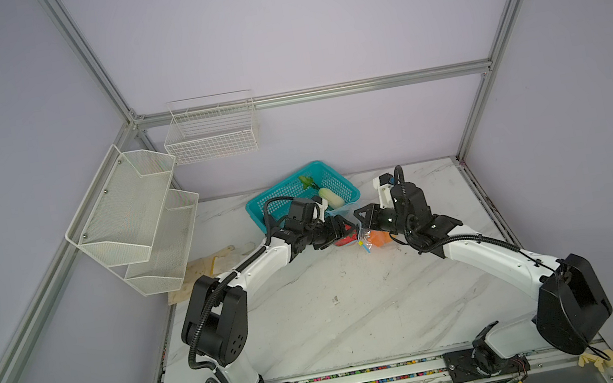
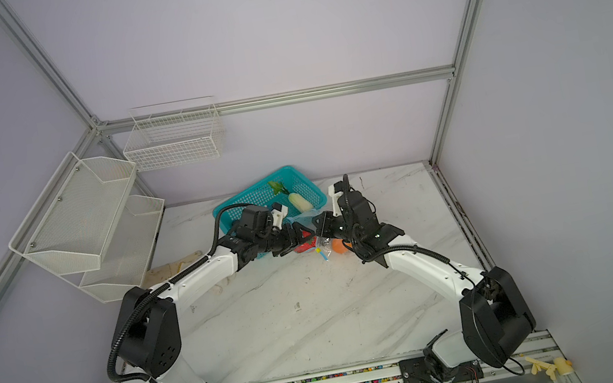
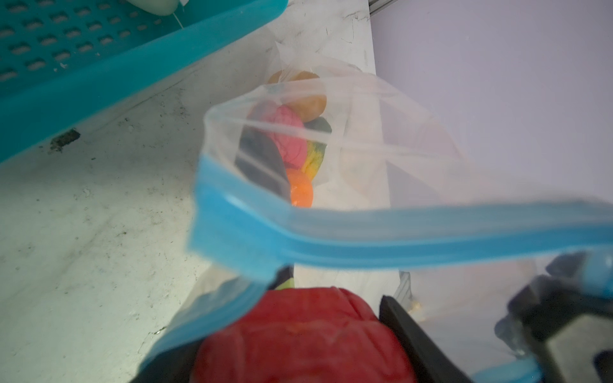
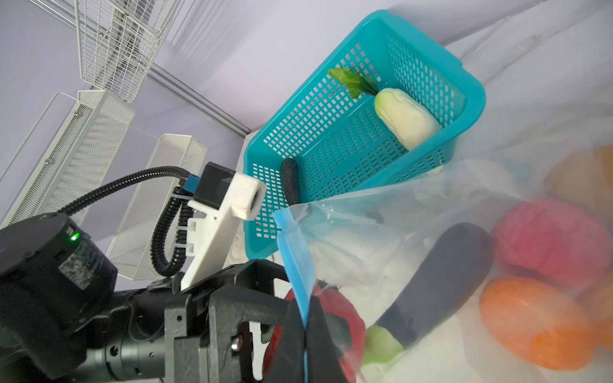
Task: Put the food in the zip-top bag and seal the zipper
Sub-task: 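Lower the red pepper into the bag opening beside the right gripper, then open the left gripper to release the red pepper into the bag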
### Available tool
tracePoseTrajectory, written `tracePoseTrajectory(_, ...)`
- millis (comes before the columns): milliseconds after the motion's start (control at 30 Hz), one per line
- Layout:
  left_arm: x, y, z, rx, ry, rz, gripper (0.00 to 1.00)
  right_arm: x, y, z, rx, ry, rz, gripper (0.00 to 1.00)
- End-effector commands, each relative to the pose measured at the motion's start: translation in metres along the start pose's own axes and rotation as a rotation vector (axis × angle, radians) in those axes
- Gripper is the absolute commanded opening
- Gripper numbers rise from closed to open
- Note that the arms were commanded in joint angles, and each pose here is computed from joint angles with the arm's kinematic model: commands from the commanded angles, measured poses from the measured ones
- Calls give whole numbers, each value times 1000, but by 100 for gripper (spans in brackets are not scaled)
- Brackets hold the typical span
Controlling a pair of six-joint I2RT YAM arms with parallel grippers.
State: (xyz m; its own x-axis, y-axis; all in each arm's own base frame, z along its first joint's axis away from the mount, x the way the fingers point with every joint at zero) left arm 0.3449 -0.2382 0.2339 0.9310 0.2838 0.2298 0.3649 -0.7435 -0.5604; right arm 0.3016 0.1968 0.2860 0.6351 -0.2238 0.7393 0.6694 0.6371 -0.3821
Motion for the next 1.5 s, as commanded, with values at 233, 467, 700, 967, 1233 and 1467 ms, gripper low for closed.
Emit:
tracePoseTrajectory(233, 14, -12, -33, -60, 74, -48, 81, 17, -7, 11, 43, -5, -69, 0)
tracePoseTrajectory(467, 14, -16, -38, -71, 78, -57, 84, 16, -6, 10, 43, -5, -66, 0)
tracePoseTrajectory(700, 15, -26, -47, -87, 89, -75, 84, 14, -5, 8, 40, -7, -61, 0)
tracePoseTrajectory(967, 18, -35, -59, -118, 85, -90, 81, 12, -2, 6, 39, -5, -54, 0)
tracePoseTrajectory(1233, 20, -30, -57, -100, 79, -85, 76, 12, -2, 8, 47, -4, -53, 0)
tracePoseTrajectory(1467, 26, -21, -53, -44, 74, -87, 83, 13, -5, 8, 52, -3, -56, 0)
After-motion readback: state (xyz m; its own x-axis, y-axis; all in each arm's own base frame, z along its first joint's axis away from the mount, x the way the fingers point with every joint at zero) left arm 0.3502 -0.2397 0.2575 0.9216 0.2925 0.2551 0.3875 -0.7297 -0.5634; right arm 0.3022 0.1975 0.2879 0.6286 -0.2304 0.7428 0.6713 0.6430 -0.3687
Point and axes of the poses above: each gripper's point midway between its finger pads, its own y axis out along the fingers, its own z axis along the line the jaws close on, x = y × z, the point moved 10 cm from there along -y, back along the fingers, and after that the axes turned 11 degrees about -y, right-handed, at the moved point
